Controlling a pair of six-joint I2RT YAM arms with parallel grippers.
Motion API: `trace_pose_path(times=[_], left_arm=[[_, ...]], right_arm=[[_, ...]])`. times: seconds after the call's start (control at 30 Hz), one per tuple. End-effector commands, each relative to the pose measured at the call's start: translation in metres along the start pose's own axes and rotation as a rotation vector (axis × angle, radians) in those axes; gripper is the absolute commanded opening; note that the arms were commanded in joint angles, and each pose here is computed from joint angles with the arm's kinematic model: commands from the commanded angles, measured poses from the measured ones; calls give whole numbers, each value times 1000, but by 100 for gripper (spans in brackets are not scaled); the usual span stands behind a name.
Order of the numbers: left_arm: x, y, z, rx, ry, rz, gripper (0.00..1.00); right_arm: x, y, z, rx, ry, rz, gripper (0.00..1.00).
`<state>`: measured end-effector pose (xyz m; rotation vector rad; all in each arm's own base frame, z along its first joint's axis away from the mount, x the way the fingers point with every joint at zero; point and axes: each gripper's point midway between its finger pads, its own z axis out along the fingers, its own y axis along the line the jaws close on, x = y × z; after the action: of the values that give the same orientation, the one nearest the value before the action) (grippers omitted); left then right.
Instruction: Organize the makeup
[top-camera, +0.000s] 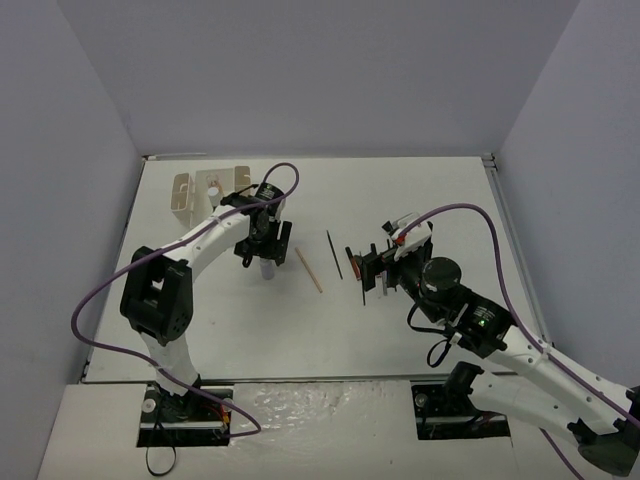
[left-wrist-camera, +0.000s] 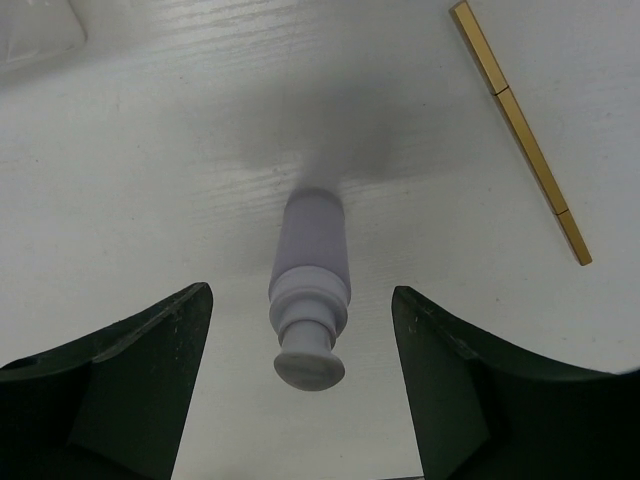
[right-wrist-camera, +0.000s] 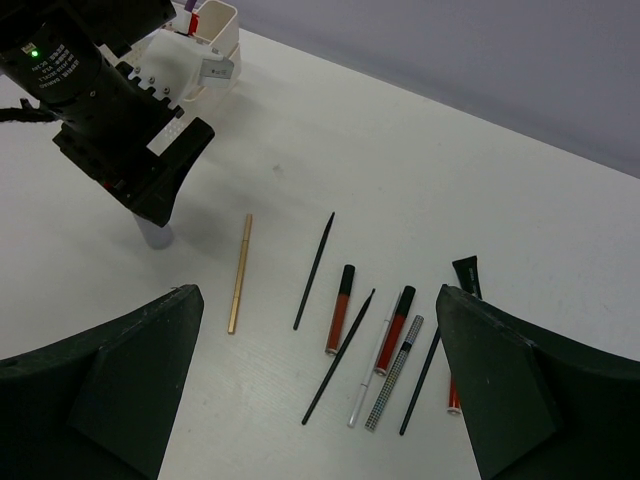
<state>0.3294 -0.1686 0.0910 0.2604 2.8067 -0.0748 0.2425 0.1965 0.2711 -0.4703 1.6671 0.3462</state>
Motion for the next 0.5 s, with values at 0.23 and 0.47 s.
trace_pose_path(times=[0.23,0.47], left_arm=[[-17,-3,-3,-11,-64,-35,60],[-17,-3,-2,-13,-66,-41,49]], right_arm=[[-17,-8,-1,38,-71,28,100],[-15,-7,0,37,-68,26,100]])
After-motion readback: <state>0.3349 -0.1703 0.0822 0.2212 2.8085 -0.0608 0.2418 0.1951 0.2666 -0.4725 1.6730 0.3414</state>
